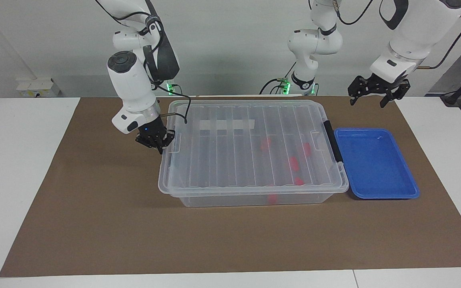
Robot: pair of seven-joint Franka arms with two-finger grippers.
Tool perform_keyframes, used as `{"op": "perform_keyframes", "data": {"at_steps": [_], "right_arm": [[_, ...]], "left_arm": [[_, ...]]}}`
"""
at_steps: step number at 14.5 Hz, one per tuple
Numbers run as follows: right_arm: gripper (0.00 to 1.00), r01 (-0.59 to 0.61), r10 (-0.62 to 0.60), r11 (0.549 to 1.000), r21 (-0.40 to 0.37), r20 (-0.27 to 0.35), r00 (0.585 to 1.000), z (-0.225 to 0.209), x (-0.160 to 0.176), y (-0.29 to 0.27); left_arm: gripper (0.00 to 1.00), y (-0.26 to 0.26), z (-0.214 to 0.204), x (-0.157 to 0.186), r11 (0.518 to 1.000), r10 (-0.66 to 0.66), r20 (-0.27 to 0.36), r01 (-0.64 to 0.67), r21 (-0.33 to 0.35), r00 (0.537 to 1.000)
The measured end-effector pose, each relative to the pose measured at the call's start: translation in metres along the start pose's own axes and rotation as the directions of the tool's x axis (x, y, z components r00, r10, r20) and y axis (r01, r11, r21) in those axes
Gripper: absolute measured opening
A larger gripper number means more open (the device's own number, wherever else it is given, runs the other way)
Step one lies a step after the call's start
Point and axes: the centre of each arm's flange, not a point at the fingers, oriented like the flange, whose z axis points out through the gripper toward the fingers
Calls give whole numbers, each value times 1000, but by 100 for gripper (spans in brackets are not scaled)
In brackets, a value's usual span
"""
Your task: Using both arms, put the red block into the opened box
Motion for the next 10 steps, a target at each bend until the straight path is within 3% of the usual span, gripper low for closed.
{"op": "perform_keyframes", "data": {"at_steps": [6,10], "right_arm": [[1,-3,3,1000,-1,5,1000,-4,1,1],[41,-34,34,999,-15,15,999,-36,10,36]], "left_arm": [[100,0,0,0,1000,0,0,0,0,1000],[100,0,0,0,1000,0,0,0,0,1000]]}}
